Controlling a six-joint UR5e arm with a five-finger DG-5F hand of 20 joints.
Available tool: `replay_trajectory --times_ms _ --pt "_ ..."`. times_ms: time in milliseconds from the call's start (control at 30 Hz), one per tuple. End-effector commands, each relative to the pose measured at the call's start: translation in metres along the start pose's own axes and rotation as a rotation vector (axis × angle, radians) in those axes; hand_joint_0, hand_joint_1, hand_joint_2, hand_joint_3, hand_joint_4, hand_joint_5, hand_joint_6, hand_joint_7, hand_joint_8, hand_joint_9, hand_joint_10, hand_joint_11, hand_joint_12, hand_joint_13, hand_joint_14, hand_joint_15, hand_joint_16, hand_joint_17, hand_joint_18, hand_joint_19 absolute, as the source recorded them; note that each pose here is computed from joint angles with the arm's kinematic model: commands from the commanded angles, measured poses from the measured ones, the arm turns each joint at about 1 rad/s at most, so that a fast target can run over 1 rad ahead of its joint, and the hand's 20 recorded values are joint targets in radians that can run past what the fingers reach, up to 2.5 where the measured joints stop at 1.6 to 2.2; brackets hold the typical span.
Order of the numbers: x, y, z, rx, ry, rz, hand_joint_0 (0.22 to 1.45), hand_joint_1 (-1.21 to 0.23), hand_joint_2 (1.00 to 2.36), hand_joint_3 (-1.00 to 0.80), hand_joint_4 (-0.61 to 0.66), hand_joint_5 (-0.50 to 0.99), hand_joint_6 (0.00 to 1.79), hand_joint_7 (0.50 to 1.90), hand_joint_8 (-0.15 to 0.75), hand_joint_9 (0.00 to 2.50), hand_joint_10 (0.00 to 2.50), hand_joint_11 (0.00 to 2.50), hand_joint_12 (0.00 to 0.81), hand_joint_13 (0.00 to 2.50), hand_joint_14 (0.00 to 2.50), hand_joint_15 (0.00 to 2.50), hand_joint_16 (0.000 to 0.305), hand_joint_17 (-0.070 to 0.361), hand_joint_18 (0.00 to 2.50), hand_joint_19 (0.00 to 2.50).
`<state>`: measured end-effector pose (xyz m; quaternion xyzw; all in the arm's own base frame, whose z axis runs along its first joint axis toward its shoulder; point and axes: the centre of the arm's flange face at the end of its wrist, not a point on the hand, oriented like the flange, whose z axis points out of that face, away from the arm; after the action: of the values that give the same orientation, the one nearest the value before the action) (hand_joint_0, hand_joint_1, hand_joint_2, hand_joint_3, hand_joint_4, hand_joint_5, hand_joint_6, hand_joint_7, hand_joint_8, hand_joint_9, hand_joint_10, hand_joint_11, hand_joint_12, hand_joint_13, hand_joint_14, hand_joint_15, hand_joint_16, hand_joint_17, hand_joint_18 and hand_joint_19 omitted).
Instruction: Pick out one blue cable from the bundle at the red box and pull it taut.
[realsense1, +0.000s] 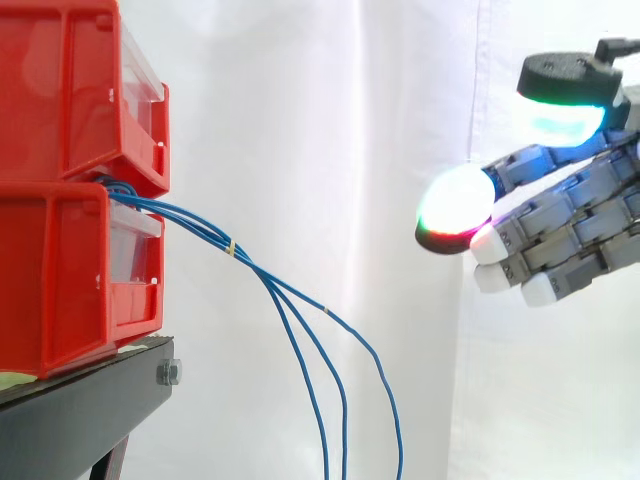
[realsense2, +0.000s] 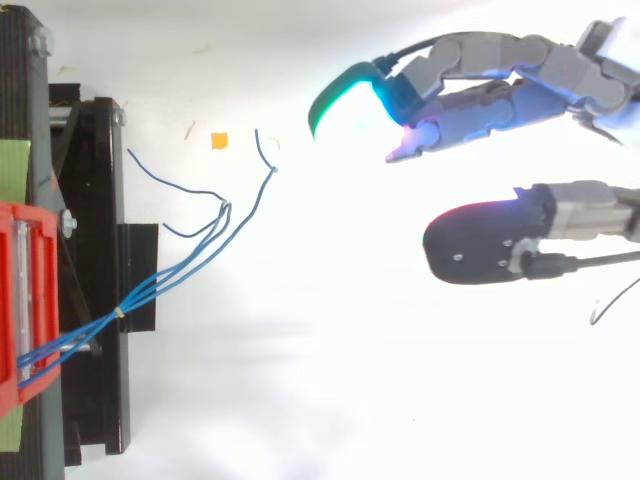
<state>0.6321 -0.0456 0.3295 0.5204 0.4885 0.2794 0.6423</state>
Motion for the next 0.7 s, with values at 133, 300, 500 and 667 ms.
replay_trajectory --times_ms 133,300,500,667 --pt "0.008 -0.004 0.007 -0.026 -0.024 -0.007 0.64 -0.64 1.01 -0.37 0.27 -0.16 0.50 0.76 0.268 0.79 0.00 0.11 0.321 0.64 0.01 0.16 0.036 0.081 0.43 0.39" --pt "0.012 -0.014 0.009 -0.011 -0.027 -0.019 0.64 -0.63 1.01 -0.37 0.26 -0.15 0.50 0.76 0.269 0.81 0.00 0.12 0.320 0.65 0.01 0.17 0.036 0.081 0.44 0.38" --pt "0.017 -0.015 0.012 -0.028 -0.034 -0.037 0.64 -0.63 1.01 -0.37 0.27 -0.15 0.50 0.77 0.277 0.84 0.00 0.14 0.318 0.69 0.01 0.19 0.037 0.083 0.54 0.46" --pt "0.017 -0.023 0.014 0.000 -0.077 -0.147 0.64 -0.63 1.01 -0.37 0.27 -0.15 0.50 0.77 0.277 0.84 0.01 0.14 0.316 0.70 0.01 0.20 0.037 0.082 0.56 0.47"
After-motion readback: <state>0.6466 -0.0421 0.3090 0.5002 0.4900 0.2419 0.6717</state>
